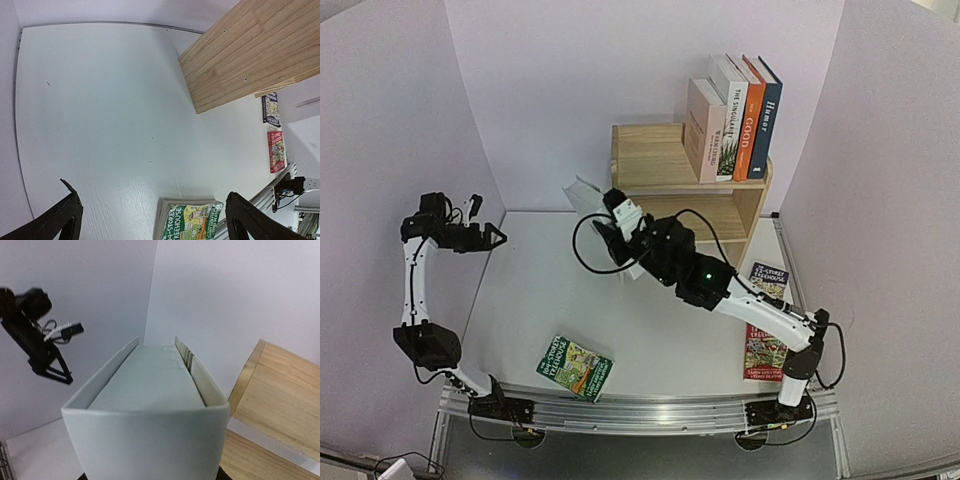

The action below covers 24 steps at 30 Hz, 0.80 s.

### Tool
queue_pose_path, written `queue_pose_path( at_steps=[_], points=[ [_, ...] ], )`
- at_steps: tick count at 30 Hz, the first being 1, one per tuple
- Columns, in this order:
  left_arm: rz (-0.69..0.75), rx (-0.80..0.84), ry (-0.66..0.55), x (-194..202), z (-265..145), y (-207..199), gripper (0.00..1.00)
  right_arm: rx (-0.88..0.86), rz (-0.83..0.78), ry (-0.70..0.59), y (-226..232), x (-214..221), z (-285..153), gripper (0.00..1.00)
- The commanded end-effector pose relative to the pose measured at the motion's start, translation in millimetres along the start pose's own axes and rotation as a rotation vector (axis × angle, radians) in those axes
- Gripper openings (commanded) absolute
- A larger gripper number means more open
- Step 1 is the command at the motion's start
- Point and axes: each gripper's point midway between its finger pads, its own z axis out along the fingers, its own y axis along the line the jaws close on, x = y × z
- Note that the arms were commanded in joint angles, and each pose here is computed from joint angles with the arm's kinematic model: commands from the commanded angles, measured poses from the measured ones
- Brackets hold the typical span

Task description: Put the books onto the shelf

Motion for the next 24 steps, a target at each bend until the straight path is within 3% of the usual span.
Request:
queue_pose_path(
  at_steps=[1, 5, 9, 13, 24],
  points=[
    [0.112, -0.085, -0.013, 8.1, -2.8, 1.5, 0.99, 0.021, 0.11, -0.209, -29.9, -100.4, -41.4, 0.18],
    [0.107, -0.056, 0.014, 18.7, 8.7, -5.5, 0.99, 0.194, 0.073, -0.371, -83.6, -153.1, -57.5, 0.19],
    [0.094, -0.045, 0.029, 26.6, 15.7, -6.2, 0.99, 0.357, 0.044, -0.479, -135.2, -171.2, -60.8, 0.19],
    [0.092, -0.045, 0.037, 30.7, 17.5, -6.3, 1.0, 0.512, 0.018, -0.519, -183.6, -165.5, -57.0, 0.2],
    [0.084, -0.042, 0.051, 36.6, 19.9, -5.3, 1.0, 0.624, -0.089, -0.513, -222.4, -138.2, -28.8, 0.21]
  ],
)
